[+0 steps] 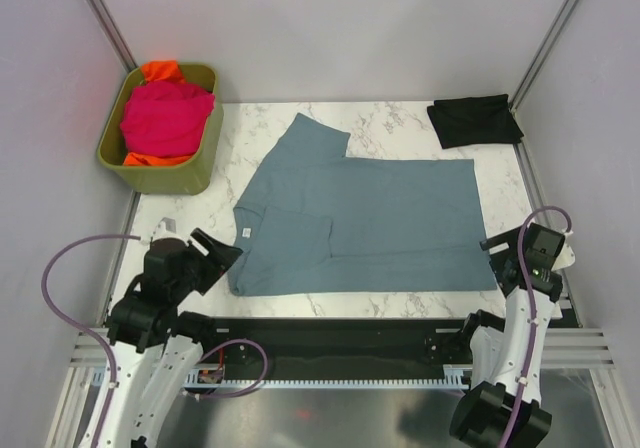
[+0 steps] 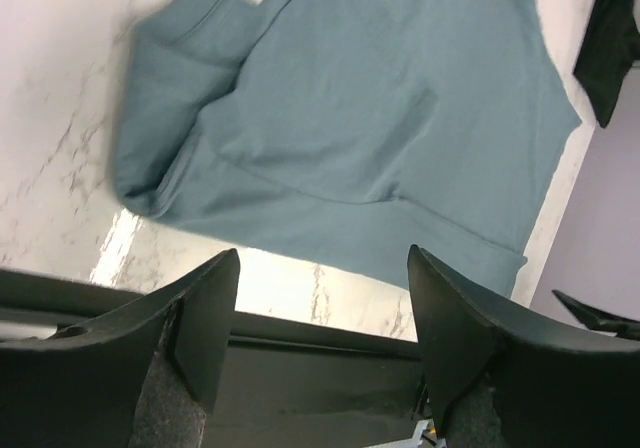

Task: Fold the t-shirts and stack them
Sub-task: Fold the tshirt

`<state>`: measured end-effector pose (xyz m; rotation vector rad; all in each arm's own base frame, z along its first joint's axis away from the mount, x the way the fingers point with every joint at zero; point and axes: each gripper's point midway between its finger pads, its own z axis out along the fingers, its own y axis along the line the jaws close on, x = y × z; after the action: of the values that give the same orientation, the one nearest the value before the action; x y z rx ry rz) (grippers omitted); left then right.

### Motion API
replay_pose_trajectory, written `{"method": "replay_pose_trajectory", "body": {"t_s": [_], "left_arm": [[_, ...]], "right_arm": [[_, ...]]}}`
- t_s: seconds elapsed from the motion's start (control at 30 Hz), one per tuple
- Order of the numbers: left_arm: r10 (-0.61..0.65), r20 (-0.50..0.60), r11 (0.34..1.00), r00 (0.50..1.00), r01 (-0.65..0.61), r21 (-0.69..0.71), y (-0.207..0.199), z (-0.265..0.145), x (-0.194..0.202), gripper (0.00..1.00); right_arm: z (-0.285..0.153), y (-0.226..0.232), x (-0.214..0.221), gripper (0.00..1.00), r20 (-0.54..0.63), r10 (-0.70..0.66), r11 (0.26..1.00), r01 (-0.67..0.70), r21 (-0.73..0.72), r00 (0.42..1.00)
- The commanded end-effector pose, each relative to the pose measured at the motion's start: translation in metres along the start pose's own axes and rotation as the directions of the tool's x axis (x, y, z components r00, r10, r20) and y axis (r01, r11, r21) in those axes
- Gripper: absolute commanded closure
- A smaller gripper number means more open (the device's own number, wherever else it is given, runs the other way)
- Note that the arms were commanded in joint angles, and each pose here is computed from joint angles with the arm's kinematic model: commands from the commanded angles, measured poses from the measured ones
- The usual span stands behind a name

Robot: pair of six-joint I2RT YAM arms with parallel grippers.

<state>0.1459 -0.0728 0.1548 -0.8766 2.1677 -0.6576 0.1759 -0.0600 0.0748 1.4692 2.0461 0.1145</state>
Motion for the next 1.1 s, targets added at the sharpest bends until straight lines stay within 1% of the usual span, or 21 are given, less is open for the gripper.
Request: {"method": "replay_pose_trajectory", "body": {"t_s": [0.0, 0.03, 0.13, 0.2, 0.23, 0.27, 0.33, 0.37, 0.4, 0.43, 0.47, 0.5, 0.53, 0.57, 0.63, 0.73, 0.77, 0.8, 0.9, 0.93, 1.07], "left_arm": [[0.179, 0.117, 0.974, 0.977, -0.193, 0.12, -0.056, -0.002, -0.041, 0.25], [0.201, 0.079, 0.972, 0.976, -0.209, 0.108, -0.064, 0.011, -0.043, 0.26], [0.285, 0.142, 0.934, 0.948, -0.308, 0.181, -0.117, 0.023, -0.073, 0.25], [0.37, 0.127, 0.908, 0.92, -0.387, 0.161, -0.146, 0.054, -0.092, 0.25], [0.465, 0.165, 0.856, 0.87, -0.489, 0.17, -0.188, 0.094, -0.12, 0.27], [0.469, 0.142, 0.859, 0.872, -0.488, 0.157, -0.195, 0.112, -0.125, 0.27], [0.539, 0.174, 0.814, 0.824, -0.563, 0.144, -0.217, 0.14, -0.144, 0.27], [0.551, 0.251, 0.782, 0.796, -0.598, 0.175, -0.253, 0.145, -0.166, 0.27], [0.599, 0.204, 0.759, 0.775, -0.63, 0.163, -0.251, 0.187, -0.164, 0.27], [0.617, 0.192, 0.746, 0.763, -0.645, 0.165, -0.257, 0.21, -0.166, 0.27], [0.615, 0.267, 0.72, 0.742, -0.667, 0.193, -0.295, 0.209, -0.189, 0.27], [0.654, 0.193, 0.706, 0.732, -0.682, 0.193, -0.282, 0.265, -0.178, 0.27], [0.66, 0.185, 0.7, 0.728, -0.686, 0.2, -0.286, 0.283, -0.18, 0.27], [0.644, 0.27, 0.681, 0.715, -0.698, 0.223, -0.322, 0.28, -0.205, 0.27], [0.643, 0.254, 0.687, 0.723, -0.69, 0.228, -0.321, 0.334, -0.211, 0.27], [0.6, 0.235, 0.71, 0.765, -0.644, 0.285, -0.304, 0.396, -0.21, 0.27], [0.578, 0.233, 0.707, 0.782, -0.623, 0.336, -0.304, 0.406, -0.206, 0.27], [0.555, 0.282, 0.696, 0.782, -0.623, 0.356, -0.309, 0.412, -0.214, 0.23], [0.505, 0.266, 0.741, 0.821, -0.571, 0.354, -0.284, 0.449, -0.208, 0.24], [0.471, 0.232, 0.769, 0.851, -0.525, 0.365, -0.274, 0.461, -0.201, 0.25], [0.433, 0.182, 0.799, 0.883, -0.469, 0.376, -0.256, 0.483, -0.186, 0.27]], "right_arm": [[-0.018, 0.036, -0.04, 0.04, 0.109, 0.016, 0.995, -0.005, -0.095, 0.994], [-0.024, 0.057, -0.047, 0.03, 0.115, 0.013, 0.983, 0.008, -0.184, 0.993], [-0.026, 0.092, -0.056, 0.03, 0.099, -0.01, 0.951, 0.04, -0.306, 0.995], [-0.026, 0.108, -0.065, 0.03, 0.096, -0.043, 0.942, 0.072, -0.327, 0.994], [-0.031, 0.136, -0.073, 0.02, 0.126, -0.11, 0.916, 0.149, -0.371, 0.986], [-0.026, 0.135, -0.072, 0.02, 0.116, -0.118, 0.92, 0.153, -0.362, 0.986], [-0.029, 0.155, -0.068, 0.02, 0.122, -0.179, 0.899, 0.213, -0.383, 0.976], [-0.022, 0.158, -0.064, 0.02, 0.108, -0.217, 0.897, 0.242, -0.369, 0.97], [-0.021, 0.163, -0.059, 0.02, 0.103, -0.24, 0.889, 0.262, -0.375, 0.965], [-0.023, 0.172, -0.05, 0.02, 0.098, -0.278, 0.869, 0.294, -0.398, 0.955], [-0.021, 0.175, -0.044, 0.02, 0.088, -0.297, 0.861, 0.307, -0.406, 0.951], [-0.022, 0.179, -0.039, 0.02, 0.087, -0.314, 0.847, 0.32, -0.425, 0.945], [-0.02, 0.182, -0.031, 0.02, 0.087, -0.331, 0.83, 0.333, -0.448, 0.94], [-0.023, 0.184, -0.028, 0.02, 0.092, -0.339, 0.818, 0.342, -0.463, 0.936], [-0.027, 0.188, -0.024, 0.02, 0.109, -0.375, 0.791, 0.379, -0.481, 0.921], [-0.033, 0.189, -0.022, 0.02, 0.137, -0.41, 0.759, 0.421, -0.496, 0.902], [-0.038, 0.19, -0.022, 0.02, 0.144, -0.417, 0.748, 0.429, -0.507, 0.897], [-0.039, 0.191, -0.021, 0.02, 0.146, -0.423, 0.742, 0.434, -0.511, 0.894], [-0.042, 0.19, -0.019, 0.02, 0.139, -0.438, 0.733, 0.442, -0.517, 0.888], [-0.043, 0.19, -0.018, 0.02, 0.133, -0.436, 0.732, 0.437, -0.523, 0.89], [-0.044, 0.192, -0.014, 0.02, 0.12, -0.442, 0.723, 0.432, -0.539, 0.889]]}}
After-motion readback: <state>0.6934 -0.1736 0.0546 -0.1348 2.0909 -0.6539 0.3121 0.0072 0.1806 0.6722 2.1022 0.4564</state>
